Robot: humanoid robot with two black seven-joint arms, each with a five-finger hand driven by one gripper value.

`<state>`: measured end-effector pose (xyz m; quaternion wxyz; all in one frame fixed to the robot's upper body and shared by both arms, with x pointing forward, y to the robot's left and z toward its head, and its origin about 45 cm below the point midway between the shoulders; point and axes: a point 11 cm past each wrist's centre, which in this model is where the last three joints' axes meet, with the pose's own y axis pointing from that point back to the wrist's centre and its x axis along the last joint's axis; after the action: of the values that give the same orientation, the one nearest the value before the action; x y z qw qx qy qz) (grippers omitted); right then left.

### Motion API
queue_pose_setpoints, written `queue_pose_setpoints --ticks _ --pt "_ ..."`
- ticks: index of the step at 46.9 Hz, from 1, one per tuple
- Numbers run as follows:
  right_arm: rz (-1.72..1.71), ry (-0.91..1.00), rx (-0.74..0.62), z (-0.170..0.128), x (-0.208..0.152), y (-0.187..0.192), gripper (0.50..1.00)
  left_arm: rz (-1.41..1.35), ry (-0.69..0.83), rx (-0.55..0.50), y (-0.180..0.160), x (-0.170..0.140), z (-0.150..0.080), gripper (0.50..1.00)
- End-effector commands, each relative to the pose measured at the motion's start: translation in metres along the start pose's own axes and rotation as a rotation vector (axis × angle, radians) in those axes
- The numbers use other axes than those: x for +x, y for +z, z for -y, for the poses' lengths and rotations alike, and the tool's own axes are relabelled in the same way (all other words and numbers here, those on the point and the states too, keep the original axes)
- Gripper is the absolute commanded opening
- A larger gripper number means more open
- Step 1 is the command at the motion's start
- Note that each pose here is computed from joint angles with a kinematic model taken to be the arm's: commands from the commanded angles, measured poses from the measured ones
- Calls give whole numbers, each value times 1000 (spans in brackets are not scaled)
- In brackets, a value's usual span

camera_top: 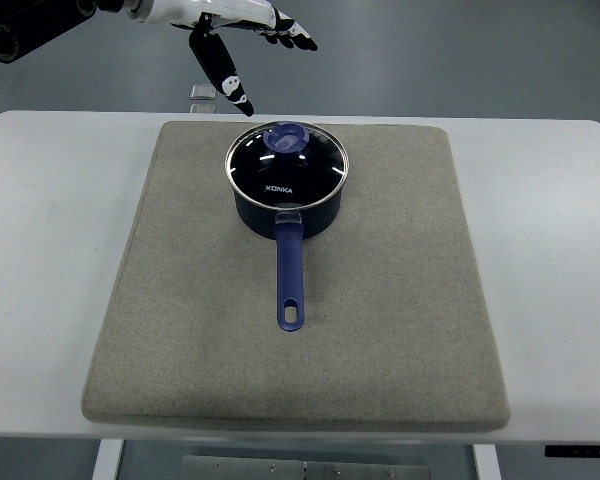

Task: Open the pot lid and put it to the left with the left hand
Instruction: 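Swing the left hand over the saucepan toward the lid knob, then lower the left hand onto the blue knob of the glass lid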

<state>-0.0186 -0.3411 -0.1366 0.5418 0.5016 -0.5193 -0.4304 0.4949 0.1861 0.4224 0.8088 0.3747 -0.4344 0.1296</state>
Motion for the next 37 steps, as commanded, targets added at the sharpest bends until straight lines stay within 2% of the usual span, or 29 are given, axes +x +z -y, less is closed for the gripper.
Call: queue_pose_setpoints --ticks 1,17,31,37 --pt "0 0 0 0 0 0 917 60 -56 -8 4 -6 1 984" --pt "0 0 0 0 0 0 917 237 -158 60 3 -17 7 973" --pt "0 0 0 0 0 0 917 328 -108 29 14 -15 19 971" --pt "0 2 0 0 1 0 917 418 -132 25 16 -24 24 966"
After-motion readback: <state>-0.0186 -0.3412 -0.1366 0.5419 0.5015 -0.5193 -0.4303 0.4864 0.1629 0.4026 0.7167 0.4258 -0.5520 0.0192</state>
